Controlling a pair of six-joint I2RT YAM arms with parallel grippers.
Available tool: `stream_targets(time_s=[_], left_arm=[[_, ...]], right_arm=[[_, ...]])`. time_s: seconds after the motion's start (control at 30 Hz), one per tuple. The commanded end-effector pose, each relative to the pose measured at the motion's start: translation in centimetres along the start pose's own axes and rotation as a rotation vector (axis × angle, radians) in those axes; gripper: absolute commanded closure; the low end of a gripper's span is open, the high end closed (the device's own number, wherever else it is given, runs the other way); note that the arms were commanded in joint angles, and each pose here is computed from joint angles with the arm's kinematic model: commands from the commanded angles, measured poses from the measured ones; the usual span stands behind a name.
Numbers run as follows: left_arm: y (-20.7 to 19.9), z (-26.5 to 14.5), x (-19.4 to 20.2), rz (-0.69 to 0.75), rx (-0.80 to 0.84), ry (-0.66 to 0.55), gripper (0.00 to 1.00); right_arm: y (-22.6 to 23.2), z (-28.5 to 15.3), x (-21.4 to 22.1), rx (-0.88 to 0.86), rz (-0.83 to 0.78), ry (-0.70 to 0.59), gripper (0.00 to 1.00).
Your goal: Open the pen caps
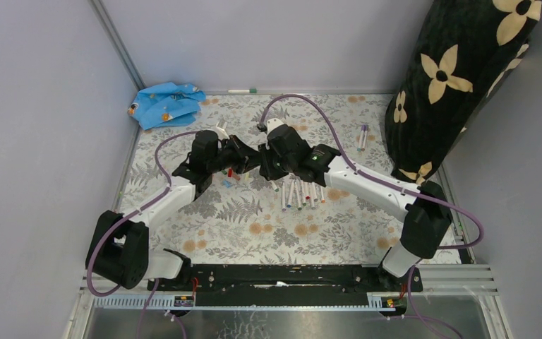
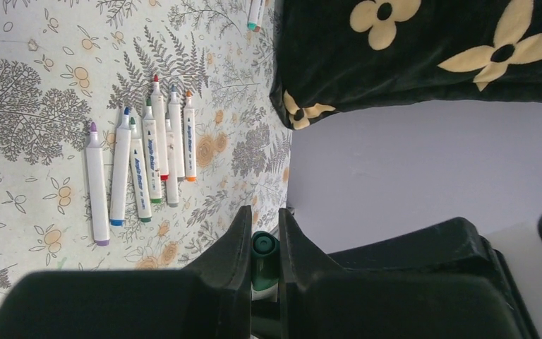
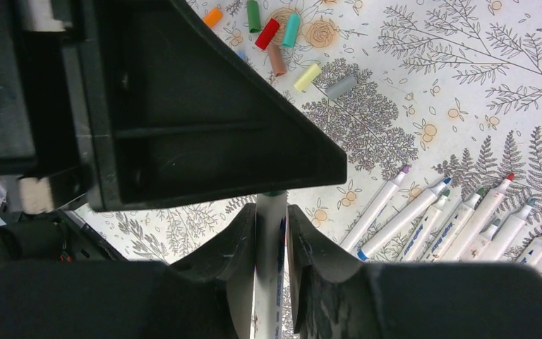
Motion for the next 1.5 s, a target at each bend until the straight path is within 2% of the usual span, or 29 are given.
stream_targets(time_s=[0.0, 0.1, 0.23, 0.47, 0.67, 0.8, 0.97, 1.1, 1.23, 1.33, 1.47], left_arm=[[-2.0, -0.7, 0.3, 0.036, 0.094, 0.016, 1.00], [-2.2, -0.7, 0.1, 0.042, 0.091, 0.000, 1.00], [-1.7, -0.2, -1.4, 0.055, 0.046, -0.066, 1.00], [-1.3, 0.6, -6.6, 0.080, -0.072, -0.239, 1.00], [-0.5, 1.2, -8.9, 0.095, -0.148, -0.314, 1.00], [0.5, 1.1, -9.0, 0.134, -0.223, -0.322, 1.00], [5.5, -0.1, -8.2, 0.153, -0.534, -0.328, 1.00], [9.5, -1.0, -7.2, 0.130, -0.684, -0.343, 1.00], [12.4, -1.4, -6.5, 0.104, -0.764, -0.370, 0.97], [13.3, -1.3, -6.4, 0.093, -0.785, -0.380, 0.93], [13.8, -1.3, -6.5, 0.091, -0.803, -0.396, 0.92]], right_arm=[[0.7, 0.1, -1.6, -0.026, -0.007, -0.065, 0.76], [0.6, 0.4, -1.4, -0.020, -0.008, -0.052, 1.00], [0.3, 0.6, -0.1, -0.014, 0.001, -0.023, 1.00], [-0.3, 0.5, 4.3, -0.001, 0.037, 0.052, 1.00], [-0.1, 0.4, 6.5, -0.001, 0.056, 0.079, 1.00], [-0.2, 0.2, 6.2, 0.032, 0.057, 0.055, 1.00], [-0.7, 1.3, 5.3, 0.139, 0.077, 0.030, 1.00], [-1.1, 3.4, 5.7, 0.223, 0.112, 0.046, 1.00], [-1.6, 5.2, 6.5, 0.300, 0.123, 0.065, 1.00], [-2.0, 6.4, 7.3, 0.347, 0.115, 0.093, 1.00], [-2.7, 7.2, 8.1, 0.391, 0.114, 0.104, 1.00]])
Point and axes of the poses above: each gripper's point midway between its finger pads, its own z axis out along the fingers, its own y axis along the line the jaws close on, x = y × z, the point moved 10 cm from there along -z, back along the fingers, and after that the axes turned 8 degrees about -z, right-handed, at the moved point
